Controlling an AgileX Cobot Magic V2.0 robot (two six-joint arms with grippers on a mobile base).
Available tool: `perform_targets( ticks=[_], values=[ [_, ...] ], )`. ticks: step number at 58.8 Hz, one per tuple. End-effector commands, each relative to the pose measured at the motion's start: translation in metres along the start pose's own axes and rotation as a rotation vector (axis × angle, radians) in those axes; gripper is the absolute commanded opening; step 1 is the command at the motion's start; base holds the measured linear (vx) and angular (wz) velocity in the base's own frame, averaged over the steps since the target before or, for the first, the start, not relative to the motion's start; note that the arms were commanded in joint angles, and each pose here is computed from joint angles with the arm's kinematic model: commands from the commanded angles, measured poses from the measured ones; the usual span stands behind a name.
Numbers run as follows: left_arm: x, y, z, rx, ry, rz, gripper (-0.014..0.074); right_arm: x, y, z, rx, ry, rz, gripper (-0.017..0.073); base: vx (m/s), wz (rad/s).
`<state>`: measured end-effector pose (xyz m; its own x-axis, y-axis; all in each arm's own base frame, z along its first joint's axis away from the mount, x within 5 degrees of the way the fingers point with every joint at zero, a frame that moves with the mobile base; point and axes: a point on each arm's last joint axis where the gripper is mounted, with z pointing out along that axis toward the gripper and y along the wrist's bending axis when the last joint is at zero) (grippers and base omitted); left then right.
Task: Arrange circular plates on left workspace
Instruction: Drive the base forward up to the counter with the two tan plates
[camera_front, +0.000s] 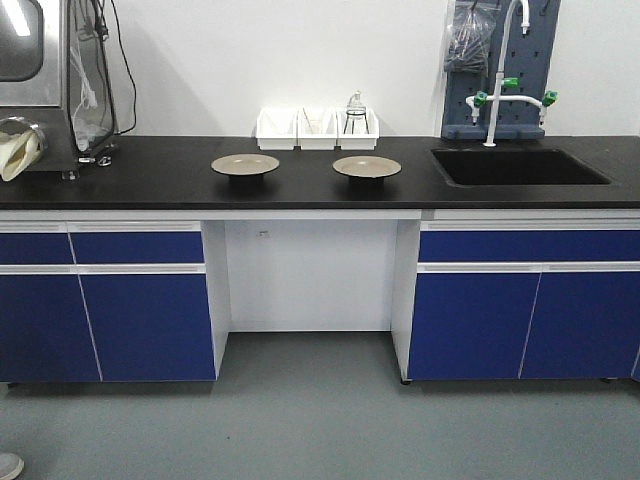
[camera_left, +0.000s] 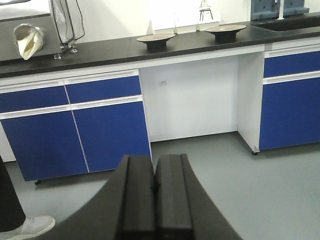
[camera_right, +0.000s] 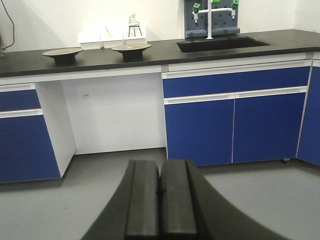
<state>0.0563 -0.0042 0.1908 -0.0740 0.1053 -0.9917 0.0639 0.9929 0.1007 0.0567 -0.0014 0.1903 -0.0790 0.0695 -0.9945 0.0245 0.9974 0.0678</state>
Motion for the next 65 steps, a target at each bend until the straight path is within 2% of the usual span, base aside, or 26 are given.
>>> perform_targets(
  ticks=[1,65],
  values=[
    [-0.0037,0.0017,-0.0005,-0.022,-0.081,-0.012,0.0003,-0.0059,0.0005,-0.0012,-0.005,-0.090,-0.006,-0.0003,0.00,0.00],
    [-0.0037,0.0017,-0.0005,-0.022,-0.081,-0.012,0.0003,-0.0059,0.0005,-0.0012,-0.005,-0.090,-0.006,-0.0003,0.04,0.01]
  ],
)
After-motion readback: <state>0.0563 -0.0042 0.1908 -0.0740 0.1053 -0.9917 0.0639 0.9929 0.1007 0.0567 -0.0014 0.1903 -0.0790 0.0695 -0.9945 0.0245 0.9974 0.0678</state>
